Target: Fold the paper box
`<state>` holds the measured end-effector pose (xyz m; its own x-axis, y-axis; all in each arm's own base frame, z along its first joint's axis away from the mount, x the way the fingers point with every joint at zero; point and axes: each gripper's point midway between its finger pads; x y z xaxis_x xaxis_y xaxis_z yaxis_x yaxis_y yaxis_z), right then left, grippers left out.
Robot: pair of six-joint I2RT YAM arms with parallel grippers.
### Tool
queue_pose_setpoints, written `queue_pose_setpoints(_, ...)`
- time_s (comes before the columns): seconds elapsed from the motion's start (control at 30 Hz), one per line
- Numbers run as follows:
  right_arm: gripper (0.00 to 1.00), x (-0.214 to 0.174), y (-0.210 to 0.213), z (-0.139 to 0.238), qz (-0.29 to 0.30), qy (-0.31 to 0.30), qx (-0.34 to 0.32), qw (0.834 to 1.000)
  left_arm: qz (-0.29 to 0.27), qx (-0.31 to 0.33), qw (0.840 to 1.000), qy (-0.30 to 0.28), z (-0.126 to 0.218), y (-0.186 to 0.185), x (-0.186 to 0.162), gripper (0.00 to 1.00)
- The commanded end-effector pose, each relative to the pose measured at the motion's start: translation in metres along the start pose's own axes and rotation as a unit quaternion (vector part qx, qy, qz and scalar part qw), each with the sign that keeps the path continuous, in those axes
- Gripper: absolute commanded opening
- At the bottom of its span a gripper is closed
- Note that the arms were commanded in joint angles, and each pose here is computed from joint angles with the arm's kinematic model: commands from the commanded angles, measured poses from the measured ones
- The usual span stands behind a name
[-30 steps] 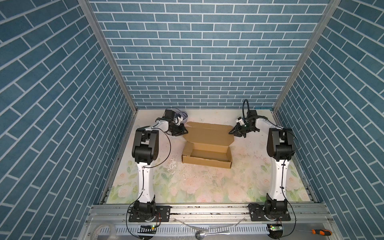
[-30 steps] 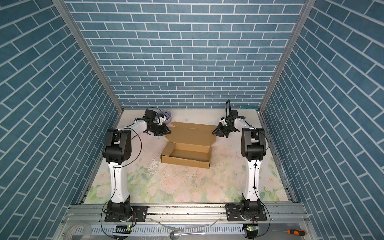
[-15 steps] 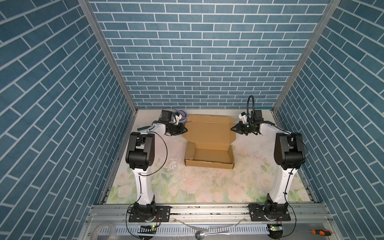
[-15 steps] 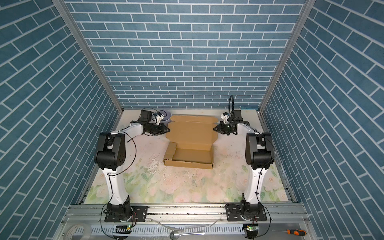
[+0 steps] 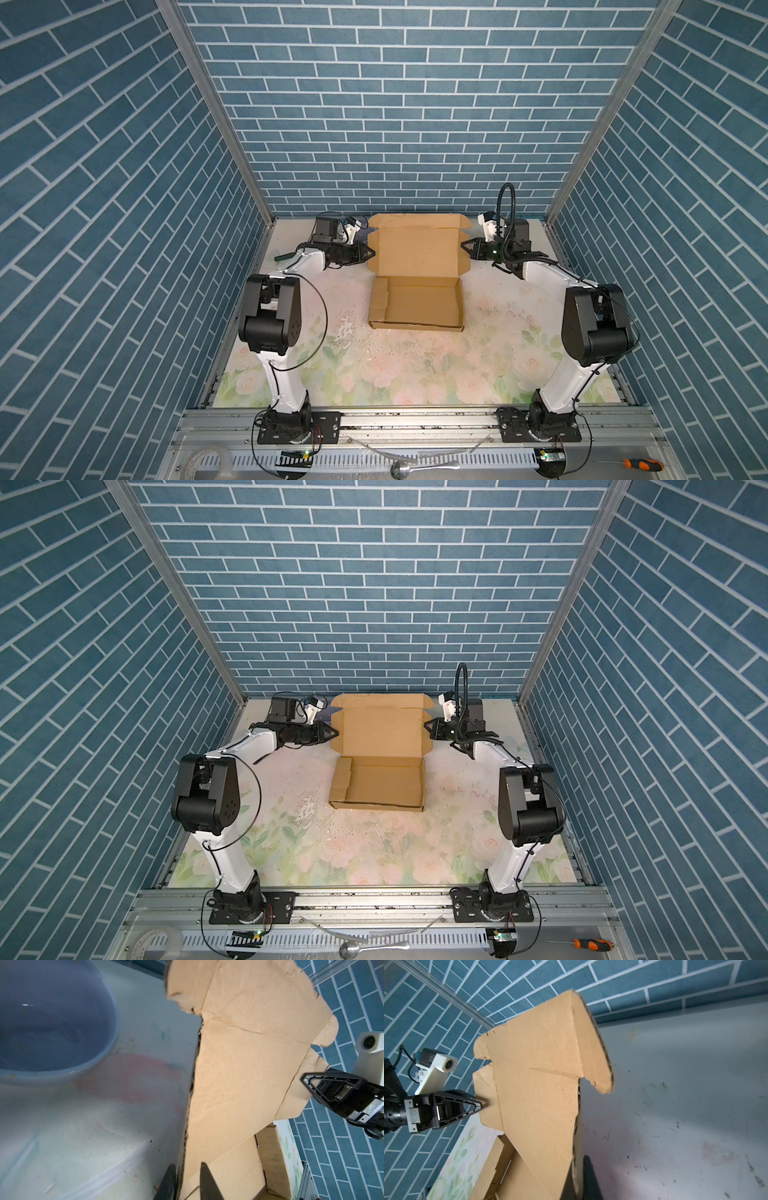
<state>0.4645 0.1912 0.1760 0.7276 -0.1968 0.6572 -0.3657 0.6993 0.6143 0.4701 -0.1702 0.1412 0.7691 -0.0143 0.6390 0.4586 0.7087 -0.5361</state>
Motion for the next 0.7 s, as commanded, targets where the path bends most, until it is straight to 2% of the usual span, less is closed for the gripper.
queue_pose_setpoints(0.0, 0.00, 0.015, 0.017, 0.010, 0.065, -0.053, -0.001, 0.996, -0.028, 0.007, 1.000, 0.002, 0.011, -0.006, -0.001, 0.21)
queue_pose_setpoints(0.33, 0.00, 0.013, 0.023, 0.012, 0.093, -0.078, -0.014, 0.992, -0.035, 0.016, 0.999, 0.036, -0.001, -0.014, -0.021, 0.18)
queue_pose_setpoints(0.67, 0.00, 0.001, 0.026, 0.015, 0.110, -0.130, -0.036, 0.985, 0.001, 0.030, 1.000, 0.003, -0.002, -0.021, -0.045, 0.09)
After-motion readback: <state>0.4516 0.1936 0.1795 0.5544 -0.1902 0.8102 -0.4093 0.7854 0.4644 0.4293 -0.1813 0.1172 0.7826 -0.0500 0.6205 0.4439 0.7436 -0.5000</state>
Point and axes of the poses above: each gripper's point midway between its finger pads, its own z axis back along the fingers, its own y axis along the line the jaws close on, x = y × z, and after that the axes turned 9 degrees about -z, right-handed
